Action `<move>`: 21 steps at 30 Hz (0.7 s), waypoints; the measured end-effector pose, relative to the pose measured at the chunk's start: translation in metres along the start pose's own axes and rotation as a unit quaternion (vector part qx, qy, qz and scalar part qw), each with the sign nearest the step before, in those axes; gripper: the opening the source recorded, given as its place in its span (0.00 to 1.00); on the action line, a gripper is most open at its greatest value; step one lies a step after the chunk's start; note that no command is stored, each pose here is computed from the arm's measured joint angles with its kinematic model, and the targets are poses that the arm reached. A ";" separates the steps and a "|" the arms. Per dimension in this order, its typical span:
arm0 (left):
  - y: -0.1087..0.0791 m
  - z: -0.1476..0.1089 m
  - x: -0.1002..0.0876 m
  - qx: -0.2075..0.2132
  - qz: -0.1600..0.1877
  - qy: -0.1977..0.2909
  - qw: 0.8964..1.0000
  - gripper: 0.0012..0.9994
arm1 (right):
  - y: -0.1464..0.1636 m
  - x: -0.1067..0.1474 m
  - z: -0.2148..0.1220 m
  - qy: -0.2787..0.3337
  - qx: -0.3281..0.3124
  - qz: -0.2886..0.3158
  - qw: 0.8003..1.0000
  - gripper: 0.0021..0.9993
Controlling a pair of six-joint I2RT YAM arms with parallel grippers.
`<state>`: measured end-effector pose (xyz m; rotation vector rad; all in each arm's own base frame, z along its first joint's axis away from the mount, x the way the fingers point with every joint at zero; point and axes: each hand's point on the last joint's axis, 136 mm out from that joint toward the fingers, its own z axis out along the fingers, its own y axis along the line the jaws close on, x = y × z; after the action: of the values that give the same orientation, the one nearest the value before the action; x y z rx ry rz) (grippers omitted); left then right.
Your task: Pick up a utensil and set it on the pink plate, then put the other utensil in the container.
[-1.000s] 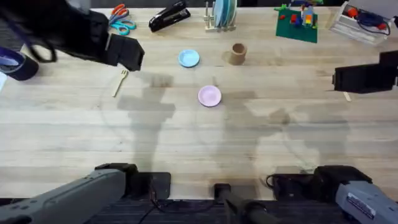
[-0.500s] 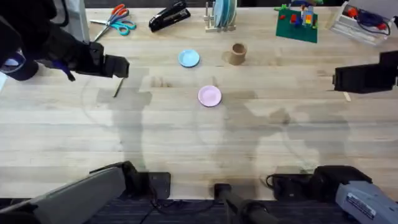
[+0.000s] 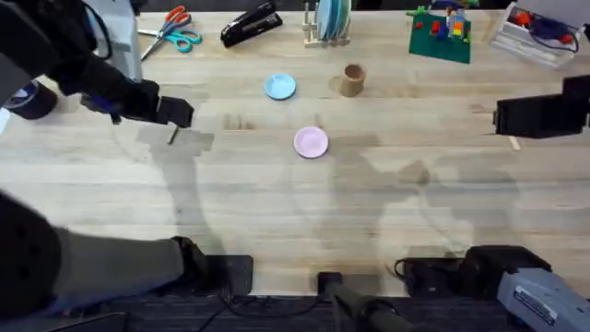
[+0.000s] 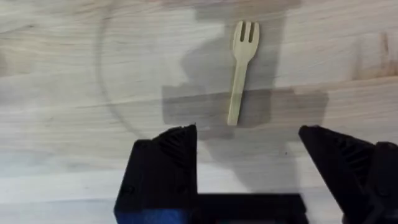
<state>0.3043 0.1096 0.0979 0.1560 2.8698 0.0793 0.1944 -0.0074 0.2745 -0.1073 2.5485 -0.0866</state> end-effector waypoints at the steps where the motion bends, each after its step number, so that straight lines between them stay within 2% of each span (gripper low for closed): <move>1: 0.000 0.005 0.000 0.004 0.000 0.004 1.000 0.99 | 0.000 0.000 0.000 0.000 0.000 0.000 1.000 0.99; 13: 0.001 0.046 -0.005 0.025 -0.004 0.021 0.999 0.99 | 0.000 0.000 0.000 0.000 0.000 -0.001 1.000 0.99; 21: 0.002 0.053 -0.012 0.022 0.003 0.013 1.000 0.99 | 0.000 0.000 0.000 0.000 0.000 -0.001 1.000 0.99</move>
<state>0.3298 0.1119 0.0505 0.1735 2.8985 0.0186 0.1945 -0.0074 0.2746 -0.1110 2.5477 -0.0878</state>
